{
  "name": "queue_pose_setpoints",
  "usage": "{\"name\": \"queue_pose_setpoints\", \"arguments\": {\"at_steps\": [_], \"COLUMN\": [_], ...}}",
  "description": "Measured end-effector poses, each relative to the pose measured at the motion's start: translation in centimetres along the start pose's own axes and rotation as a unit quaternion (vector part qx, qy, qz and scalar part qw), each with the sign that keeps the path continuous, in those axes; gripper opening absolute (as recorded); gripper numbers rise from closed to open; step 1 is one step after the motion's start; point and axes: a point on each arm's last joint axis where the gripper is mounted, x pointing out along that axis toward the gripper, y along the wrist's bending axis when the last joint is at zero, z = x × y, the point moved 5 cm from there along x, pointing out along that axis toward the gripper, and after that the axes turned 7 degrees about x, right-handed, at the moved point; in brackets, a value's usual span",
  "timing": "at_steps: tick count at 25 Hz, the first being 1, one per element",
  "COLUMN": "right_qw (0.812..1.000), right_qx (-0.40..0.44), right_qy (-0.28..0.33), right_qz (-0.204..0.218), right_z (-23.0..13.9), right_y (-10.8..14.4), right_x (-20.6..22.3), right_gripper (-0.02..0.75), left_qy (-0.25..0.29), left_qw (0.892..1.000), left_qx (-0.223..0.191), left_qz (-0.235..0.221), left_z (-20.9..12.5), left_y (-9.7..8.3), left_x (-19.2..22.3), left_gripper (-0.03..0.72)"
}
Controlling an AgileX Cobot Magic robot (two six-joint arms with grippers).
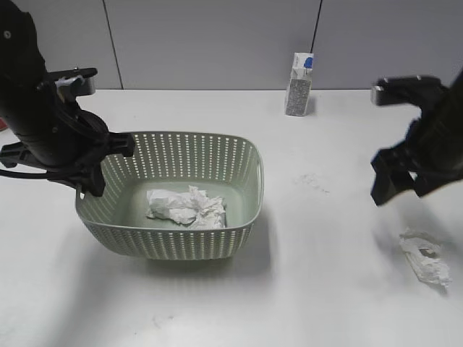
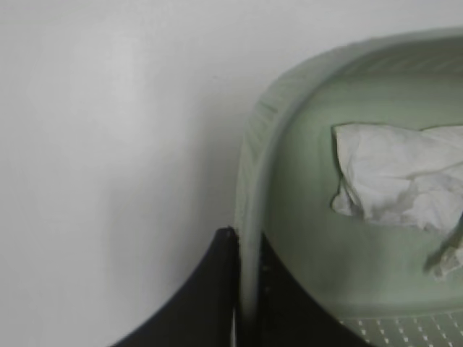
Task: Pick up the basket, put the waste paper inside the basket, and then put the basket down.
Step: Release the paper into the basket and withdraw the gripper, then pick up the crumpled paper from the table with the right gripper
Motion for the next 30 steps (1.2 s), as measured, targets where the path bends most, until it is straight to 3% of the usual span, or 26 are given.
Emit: {"name": "queue_pose_setpoints", "arguments": {"at_steps": [5, 12, 14, 18, 20, 22, 25, 30], "right_qw": [0.997, 0.995, 0.995, 0.995, 0.996, 0.998, 0.996, 0.969], "right_qx": [0.06, 0.087, 0.09, 0.089, 0.077, 0.055, -0.004, -0.135], "right_qy": [0.034, 0.011, 0.006, -0.004, -0.014, -0.029, -0.074, -0.15], "right_qz": [-0.031, -0.051, -0.052, -0.05, -0.039, -0.013, 0.048, 0.144], "right_z": [-5.5, -8.6, -8.6, -7.8, -6.4, -4.5, -1.0, 2.1], "right_y": [-4.4, -5.4, -5.4, -5.3, -4.6, -3.0, 1.9, 13.9], "right_x": [3.8, 6.0, 6.0, 5.8, 5.1, 3.8, 0.8, -4.5], "right_gripper": [0.582, 0.538, 0.44, 0.086, 0.02, 0.02, 0.02, 0.02], "left_qy": [0.0, 0.0, -0.001, -0.001, -0.001, -0.001, -0.001, -0.002], "left_qw": [1.0, 1.0, 1.0, 1.0, 1.0, 1.0, 1.0, 1.0], "left_qx": [0.0, 0.002, 0.002, 0.002, 0.002, 0.002, 0.003, 0.003], "left_qz": [0.0, 0.002, 0.002, 0.002, 0.002, 0.003, 0.003, 0.003], "left_z": [0.0, 0.0, 0.0, 0.0, 0.0, 0.0, 0.0, 0.1], "left_y": [0.0, 0.0, 0.1, 0.1, 0.1, 0.1, 0.1, 0.1], "left_x": [0.0, 0.0, 0.0, 0.0, 0.0, 0.0, 0.0, 0.0], "left_gripper": [0.003, 0.003, 0.003, 0.003, 0.003, 0.003, 0.003, 0.003]}}
